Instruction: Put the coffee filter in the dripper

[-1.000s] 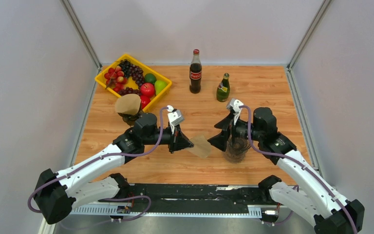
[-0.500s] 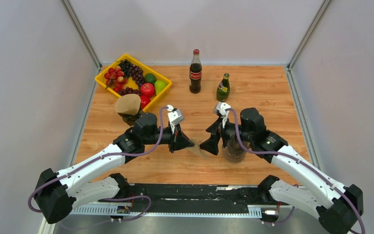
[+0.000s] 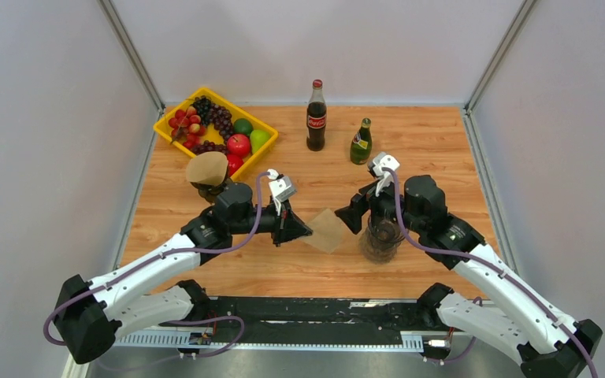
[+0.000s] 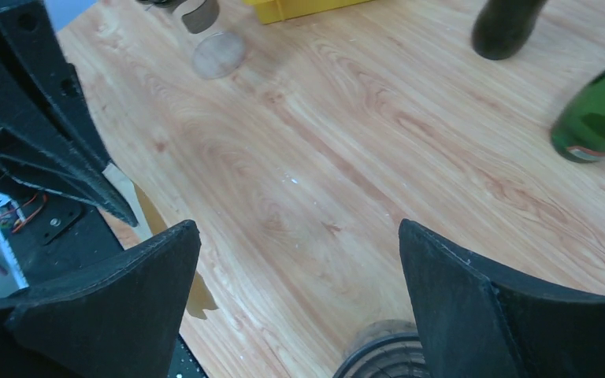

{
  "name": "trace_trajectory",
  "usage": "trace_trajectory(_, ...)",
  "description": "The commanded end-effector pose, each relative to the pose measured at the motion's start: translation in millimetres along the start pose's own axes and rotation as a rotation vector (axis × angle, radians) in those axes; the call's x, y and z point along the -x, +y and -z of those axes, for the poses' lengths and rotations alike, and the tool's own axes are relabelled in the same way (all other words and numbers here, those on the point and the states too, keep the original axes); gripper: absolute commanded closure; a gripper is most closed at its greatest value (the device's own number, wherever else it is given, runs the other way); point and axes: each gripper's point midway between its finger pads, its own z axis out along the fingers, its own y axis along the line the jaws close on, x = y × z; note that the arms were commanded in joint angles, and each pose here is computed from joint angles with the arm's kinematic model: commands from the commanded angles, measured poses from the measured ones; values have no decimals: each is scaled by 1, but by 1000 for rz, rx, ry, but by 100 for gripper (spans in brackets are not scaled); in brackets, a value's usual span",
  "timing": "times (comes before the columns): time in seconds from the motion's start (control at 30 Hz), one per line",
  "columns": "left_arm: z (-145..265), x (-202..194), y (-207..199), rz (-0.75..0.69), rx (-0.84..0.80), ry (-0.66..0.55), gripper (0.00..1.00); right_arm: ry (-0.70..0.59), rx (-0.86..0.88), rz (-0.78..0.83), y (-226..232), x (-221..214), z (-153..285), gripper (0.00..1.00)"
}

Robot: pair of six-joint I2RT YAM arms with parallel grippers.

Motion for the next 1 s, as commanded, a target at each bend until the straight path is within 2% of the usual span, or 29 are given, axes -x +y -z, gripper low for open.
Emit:
trace_trajectory(0.0, 4, 16, -6, -28, -4, -46, 100, -11, -92, 3, -12, 12, 11, 0)
trace_trajectory(0.27, 4, 17, -5, -27, 1, -48, 100, -7, 46, 43, 12, 12, 15, 0)
trace_trajectory(0.97, 2, 14, -2, -25, 10, -29, 100, -22, 54, 65, 15, 21, 24, 0)
